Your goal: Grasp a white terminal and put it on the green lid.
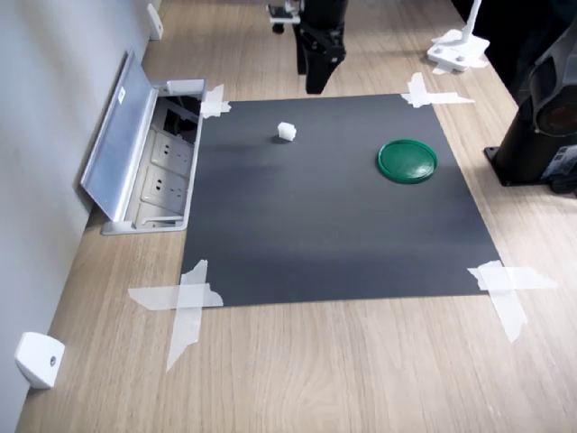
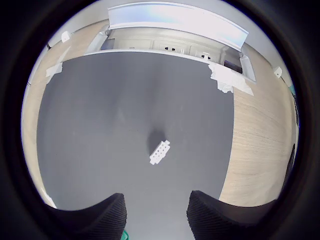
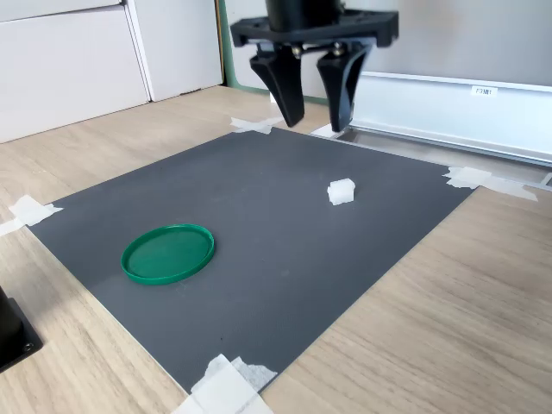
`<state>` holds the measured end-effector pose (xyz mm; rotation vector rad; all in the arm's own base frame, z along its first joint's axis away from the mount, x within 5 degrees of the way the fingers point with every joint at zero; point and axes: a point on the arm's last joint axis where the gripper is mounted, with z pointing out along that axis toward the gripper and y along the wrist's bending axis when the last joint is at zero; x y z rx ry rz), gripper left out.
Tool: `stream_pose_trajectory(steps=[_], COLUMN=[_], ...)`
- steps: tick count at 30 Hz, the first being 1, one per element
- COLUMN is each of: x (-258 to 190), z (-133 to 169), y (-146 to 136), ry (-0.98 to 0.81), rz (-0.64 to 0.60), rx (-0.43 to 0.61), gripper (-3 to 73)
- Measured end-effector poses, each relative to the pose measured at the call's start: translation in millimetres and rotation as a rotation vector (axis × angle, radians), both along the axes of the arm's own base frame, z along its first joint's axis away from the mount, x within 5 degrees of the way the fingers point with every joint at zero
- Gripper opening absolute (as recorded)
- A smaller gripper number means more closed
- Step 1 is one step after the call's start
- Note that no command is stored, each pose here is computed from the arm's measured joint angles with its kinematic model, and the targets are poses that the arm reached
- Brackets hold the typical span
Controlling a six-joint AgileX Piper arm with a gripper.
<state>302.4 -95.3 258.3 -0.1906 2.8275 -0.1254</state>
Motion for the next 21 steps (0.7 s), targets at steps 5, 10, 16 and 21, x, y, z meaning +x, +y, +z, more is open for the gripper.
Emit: stream_pose_trajectory(steps=[5,10,16,21], x=[10,18,26,31], z=[-17,-37,-50,-55], y=[-2,-3,-5,-6], ry=[0.015,0.055,0.055,0.051], rz=[0.009,0.052,0.048,0.058], rx=[0.014,0.034,0.046,0.041], gripper=[52.7,52.7,52.7,52.7])
